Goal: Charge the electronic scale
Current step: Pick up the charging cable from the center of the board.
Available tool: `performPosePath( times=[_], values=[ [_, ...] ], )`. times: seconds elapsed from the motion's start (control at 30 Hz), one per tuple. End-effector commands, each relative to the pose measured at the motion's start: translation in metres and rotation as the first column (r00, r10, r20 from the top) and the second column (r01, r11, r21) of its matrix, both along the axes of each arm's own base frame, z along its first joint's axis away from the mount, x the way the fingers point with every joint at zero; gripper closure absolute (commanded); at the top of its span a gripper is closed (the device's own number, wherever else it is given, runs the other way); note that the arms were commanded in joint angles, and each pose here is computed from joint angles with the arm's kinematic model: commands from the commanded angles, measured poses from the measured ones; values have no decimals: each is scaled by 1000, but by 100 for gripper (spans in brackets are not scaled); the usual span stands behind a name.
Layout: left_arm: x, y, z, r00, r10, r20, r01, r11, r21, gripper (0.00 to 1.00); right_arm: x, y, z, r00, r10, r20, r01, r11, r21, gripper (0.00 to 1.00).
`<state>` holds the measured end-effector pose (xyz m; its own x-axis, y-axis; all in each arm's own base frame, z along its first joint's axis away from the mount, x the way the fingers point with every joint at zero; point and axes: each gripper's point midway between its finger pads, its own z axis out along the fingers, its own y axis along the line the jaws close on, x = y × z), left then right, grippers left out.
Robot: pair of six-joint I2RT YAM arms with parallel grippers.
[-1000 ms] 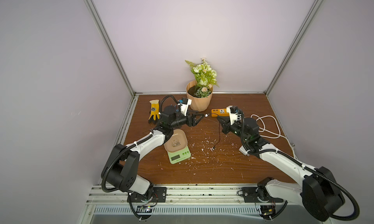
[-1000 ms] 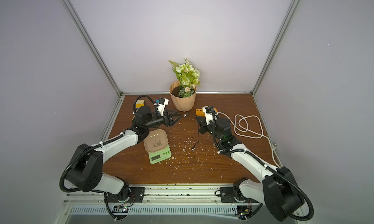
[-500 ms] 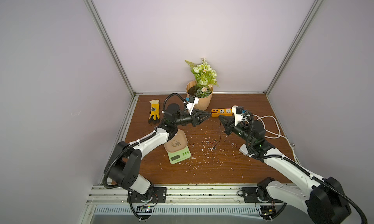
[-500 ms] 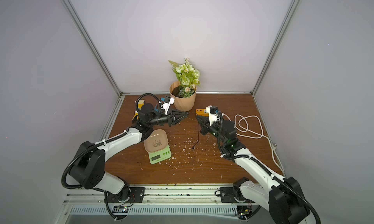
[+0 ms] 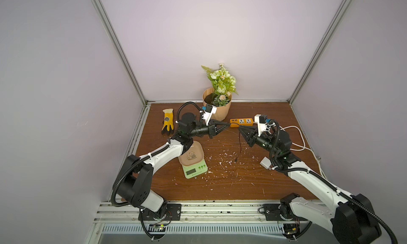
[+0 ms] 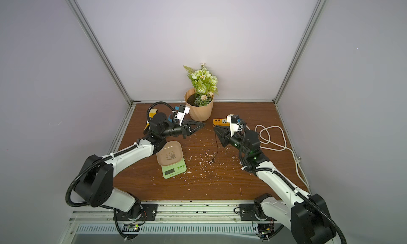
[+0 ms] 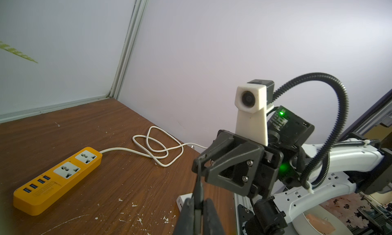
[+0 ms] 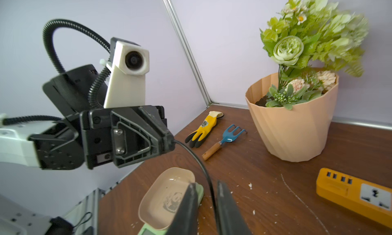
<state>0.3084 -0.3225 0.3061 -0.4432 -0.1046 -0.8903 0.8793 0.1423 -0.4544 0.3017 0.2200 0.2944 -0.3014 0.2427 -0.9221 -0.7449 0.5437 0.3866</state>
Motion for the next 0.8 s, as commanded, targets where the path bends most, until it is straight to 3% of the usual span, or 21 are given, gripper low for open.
performPosePath(
  times=[0.0,0.1,0.27,0.77],
  values=[
    [-14,-1,18,996,-46,74,47,999,-16,90,-19,0,35,986,142,90,-147,988,51,67],
    [-20,-4,14,991,-88,104,88,996,8,91,-23,3,40,974,202,101,-205,979,23,59],
    [-35,-13,9,972,-178,153,170,983,67,91,-37,12,47,940,309,143,-307,951,-31,57],
    [-58,-36,5,929,-315,193,294,947,130,92,-53,23,31,871,473,131,-450,876,-171,67]
  ],
)
